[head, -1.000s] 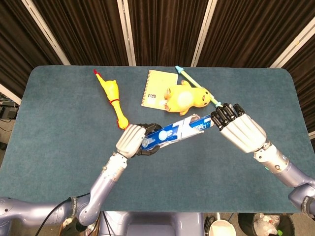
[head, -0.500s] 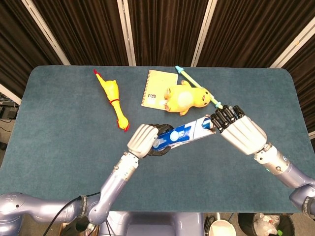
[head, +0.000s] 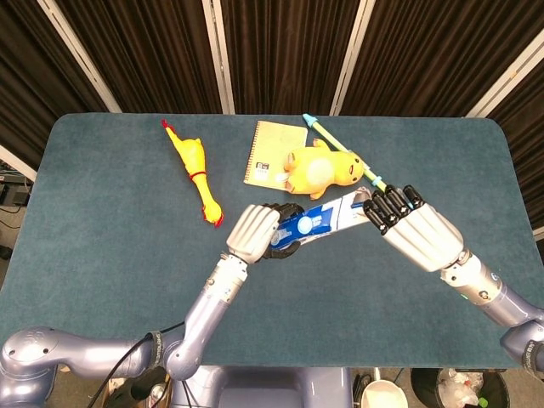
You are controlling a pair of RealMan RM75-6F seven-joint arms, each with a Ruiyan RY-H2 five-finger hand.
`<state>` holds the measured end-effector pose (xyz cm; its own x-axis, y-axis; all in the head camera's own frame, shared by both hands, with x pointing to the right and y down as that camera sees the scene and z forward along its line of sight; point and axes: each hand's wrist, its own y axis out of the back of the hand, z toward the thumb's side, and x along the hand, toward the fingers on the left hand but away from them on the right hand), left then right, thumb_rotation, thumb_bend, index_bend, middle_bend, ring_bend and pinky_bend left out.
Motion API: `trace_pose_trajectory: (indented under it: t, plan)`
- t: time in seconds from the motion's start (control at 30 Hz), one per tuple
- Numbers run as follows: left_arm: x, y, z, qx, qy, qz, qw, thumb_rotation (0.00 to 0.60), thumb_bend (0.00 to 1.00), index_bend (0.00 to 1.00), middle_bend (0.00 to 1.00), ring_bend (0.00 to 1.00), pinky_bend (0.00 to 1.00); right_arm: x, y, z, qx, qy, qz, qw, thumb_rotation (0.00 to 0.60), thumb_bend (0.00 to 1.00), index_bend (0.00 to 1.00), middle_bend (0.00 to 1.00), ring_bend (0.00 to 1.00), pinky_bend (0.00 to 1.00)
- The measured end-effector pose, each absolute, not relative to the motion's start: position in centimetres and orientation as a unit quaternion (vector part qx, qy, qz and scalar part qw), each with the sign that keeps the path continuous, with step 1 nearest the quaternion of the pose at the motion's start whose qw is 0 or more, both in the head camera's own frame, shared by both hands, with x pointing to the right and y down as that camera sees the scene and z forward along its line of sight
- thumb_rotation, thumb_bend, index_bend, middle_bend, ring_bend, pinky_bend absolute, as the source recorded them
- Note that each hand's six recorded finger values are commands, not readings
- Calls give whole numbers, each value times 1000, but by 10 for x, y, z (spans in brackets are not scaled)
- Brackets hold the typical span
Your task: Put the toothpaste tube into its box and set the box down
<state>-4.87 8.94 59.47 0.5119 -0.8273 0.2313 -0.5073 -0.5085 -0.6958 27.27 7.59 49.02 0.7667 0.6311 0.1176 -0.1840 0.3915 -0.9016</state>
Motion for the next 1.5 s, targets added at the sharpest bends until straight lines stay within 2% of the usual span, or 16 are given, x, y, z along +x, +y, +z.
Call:
trace_pose_trajectory:
  t: [0.13,0.27,0.47,0.67,0.87,1.5]
  plan:
    - [-45,88,595,-820,413,-271,290,600,412,360,537,491,532,276,76,487,-484,-244,253,802,600,610,587,563,443,527]
    - [-42,88,592,-816,415,-259,307,600,412,359,537,491,532,284,75,486,-476,-258,260,799,600,583,466,481,359,476]
    - [-39,89,591,-815,414,-240,326,600,412,359,536,491,532,294,75,483,-469,-279,263,795,600,547,330,403,281,446]
    - [-35,90,592,-816,410,-234,333,600,413,356,535,491,532,299,74,480,-465,-293,262,793,600,517,207,377,257,441]
    - [-33,90,593,-814,414,-233,335,600,415,355,534,491,532,299,73,475,-464,-303,257,792,600,505,168,361,249,434]
    - [-37,79,577,-802,476,-162,322,600,423,333,523,488,529,307,76,468,-463,-330,256,782,600,502,163,355,248,432]
